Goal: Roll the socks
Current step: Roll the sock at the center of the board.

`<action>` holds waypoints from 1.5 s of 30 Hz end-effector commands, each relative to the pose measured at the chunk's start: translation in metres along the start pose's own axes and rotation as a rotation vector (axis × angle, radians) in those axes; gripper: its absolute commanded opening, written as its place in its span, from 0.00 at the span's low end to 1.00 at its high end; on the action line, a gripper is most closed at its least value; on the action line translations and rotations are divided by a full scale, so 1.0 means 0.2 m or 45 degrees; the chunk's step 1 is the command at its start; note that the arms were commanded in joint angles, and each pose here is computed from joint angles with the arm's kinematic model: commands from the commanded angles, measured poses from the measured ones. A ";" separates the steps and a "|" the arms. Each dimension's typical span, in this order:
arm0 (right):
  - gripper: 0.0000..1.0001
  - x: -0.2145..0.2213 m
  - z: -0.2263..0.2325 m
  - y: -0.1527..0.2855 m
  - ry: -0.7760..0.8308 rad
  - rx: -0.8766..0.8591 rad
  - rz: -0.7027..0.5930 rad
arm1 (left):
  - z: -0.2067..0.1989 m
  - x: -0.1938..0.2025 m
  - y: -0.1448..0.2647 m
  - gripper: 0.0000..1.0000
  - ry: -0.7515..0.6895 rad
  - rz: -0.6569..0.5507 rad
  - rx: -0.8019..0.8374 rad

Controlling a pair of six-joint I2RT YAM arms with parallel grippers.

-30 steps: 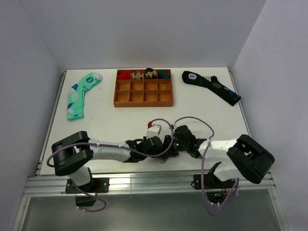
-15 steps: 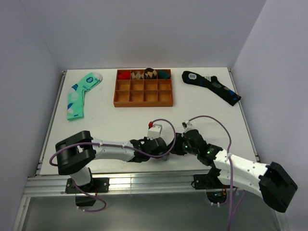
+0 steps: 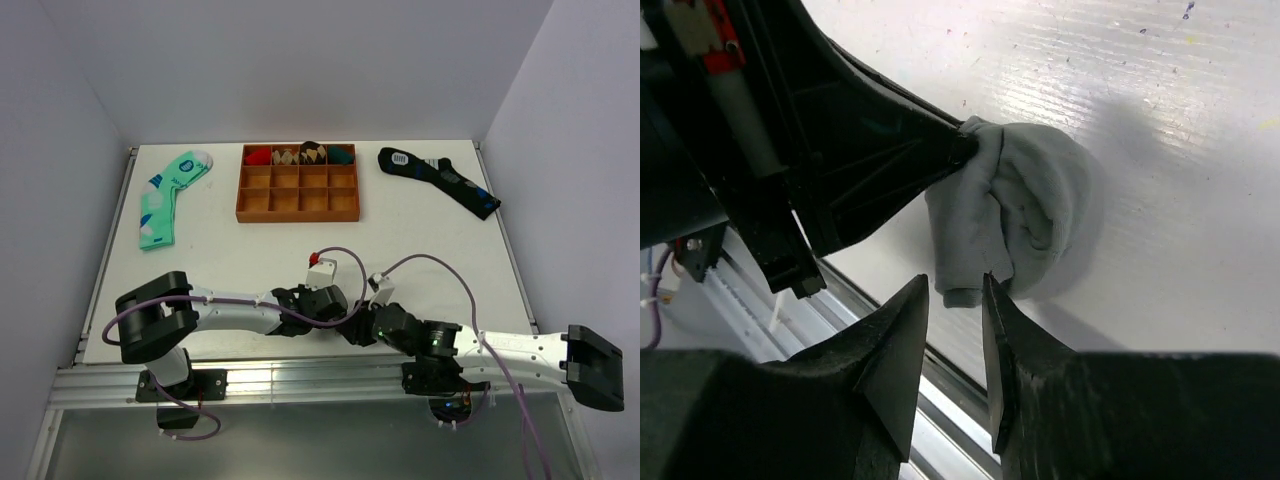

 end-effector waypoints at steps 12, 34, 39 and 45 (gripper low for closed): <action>0.41 -0.04 0.11 -0.05 0.175 0.039 -0.233 | 0.09 0.16 0.01 0.00 -0.172 0.187 -0.079; 0.44 0.04 0.15 -0.10 0.264 -0.047 -0.219 | 0.07 0.16 0.00 0.00 -0.178 0.206 -0.055; 0.43 0.07 0.12 -0.11 0.275 -0.015 -0.200 | 0.06 0.16 0.00 0.00 -0.176 0.208 -0.047; 0.43 0.10 0.07 -0.12 0.262 0.005 -0.201 | 0.05 0.16 -0.01 0.00 -0.176 0.215 -0.039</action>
Point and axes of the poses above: each gripper's point midway between its finger pads, its own y axis back along the fingers, its own z axis along the line the jaws close on, x = y × z, the point moved 4 cm from there along y, back along the fingers, and after that the axes turned 15 degrees about -y, right-handed, at the moved point
